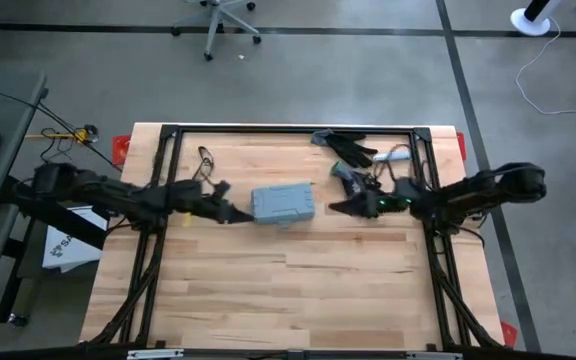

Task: Prefit tool cases
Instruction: Return to Home Position

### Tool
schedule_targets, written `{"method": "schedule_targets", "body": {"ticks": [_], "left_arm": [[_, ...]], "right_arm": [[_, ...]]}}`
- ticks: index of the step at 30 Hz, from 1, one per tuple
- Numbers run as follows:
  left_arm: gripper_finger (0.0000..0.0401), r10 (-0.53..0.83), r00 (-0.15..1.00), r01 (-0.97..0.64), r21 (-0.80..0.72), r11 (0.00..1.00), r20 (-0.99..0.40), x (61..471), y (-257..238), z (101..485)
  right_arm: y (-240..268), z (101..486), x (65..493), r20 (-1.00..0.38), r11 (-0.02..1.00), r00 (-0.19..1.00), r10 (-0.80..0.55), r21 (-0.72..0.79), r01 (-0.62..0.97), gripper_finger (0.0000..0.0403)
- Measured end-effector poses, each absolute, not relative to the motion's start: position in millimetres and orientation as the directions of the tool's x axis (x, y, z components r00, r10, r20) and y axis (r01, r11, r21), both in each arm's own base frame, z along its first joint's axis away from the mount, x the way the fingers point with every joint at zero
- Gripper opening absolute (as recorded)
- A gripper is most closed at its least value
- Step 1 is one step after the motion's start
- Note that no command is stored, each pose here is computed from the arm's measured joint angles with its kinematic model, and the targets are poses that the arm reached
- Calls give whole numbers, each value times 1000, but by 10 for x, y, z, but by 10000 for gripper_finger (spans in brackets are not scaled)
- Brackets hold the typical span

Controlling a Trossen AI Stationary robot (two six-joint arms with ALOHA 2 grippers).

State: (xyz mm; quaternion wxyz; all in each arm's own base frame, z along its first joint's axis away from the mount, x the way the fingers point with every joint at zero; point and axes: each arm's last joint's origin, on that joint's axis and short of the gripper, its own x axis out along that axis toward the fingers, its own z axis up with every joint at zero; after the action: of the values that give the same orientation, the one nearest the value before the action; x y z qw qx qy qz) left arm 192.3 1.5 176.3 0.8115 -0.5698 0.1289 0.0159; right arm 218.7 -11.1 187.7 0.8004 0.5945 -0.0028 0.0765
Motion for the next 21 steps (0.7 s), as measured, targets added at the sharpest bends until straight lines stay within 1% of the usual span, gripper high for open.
{"method": "schedule_targets", "body": {"ticks": [3,7,9,13,16,19,21], "left_arm": [[42,-74,984,-134,-951,279,-161,1709,-11,1686],[35,-23,994,-96,-970,223,-104,1474,-12,1575],[30,-17,995,-94,-974,204,-100,1405,-9,1548],[17,-20,994,-97,-970,223,-104,1309,-10,1578],[7,-13,990,-136,-964,227,-143,1217,-5,1551],[1,6,991,-128,-965,228,-130,1121,-1,1567],[1,25,993,-114,-966,231,-112,1055,5,1577]], "right_arm": [[-40,1794,1954,211,215,970,122,948,-233,0],[-7,1654,1666,263,155,964,44,951,-266,0],[1,1690,1653,283,156,957,58,945,-289,0],[-23,1737,1627,309,175,947,88,931,-320,0],[-65,1779,1598,327,187,938,112,921,-343,0],[-99,1828,1559,344,200,929,138,909,-366,0],[-124,1837,1539,330,215,935,128,911,-351,0]]}}
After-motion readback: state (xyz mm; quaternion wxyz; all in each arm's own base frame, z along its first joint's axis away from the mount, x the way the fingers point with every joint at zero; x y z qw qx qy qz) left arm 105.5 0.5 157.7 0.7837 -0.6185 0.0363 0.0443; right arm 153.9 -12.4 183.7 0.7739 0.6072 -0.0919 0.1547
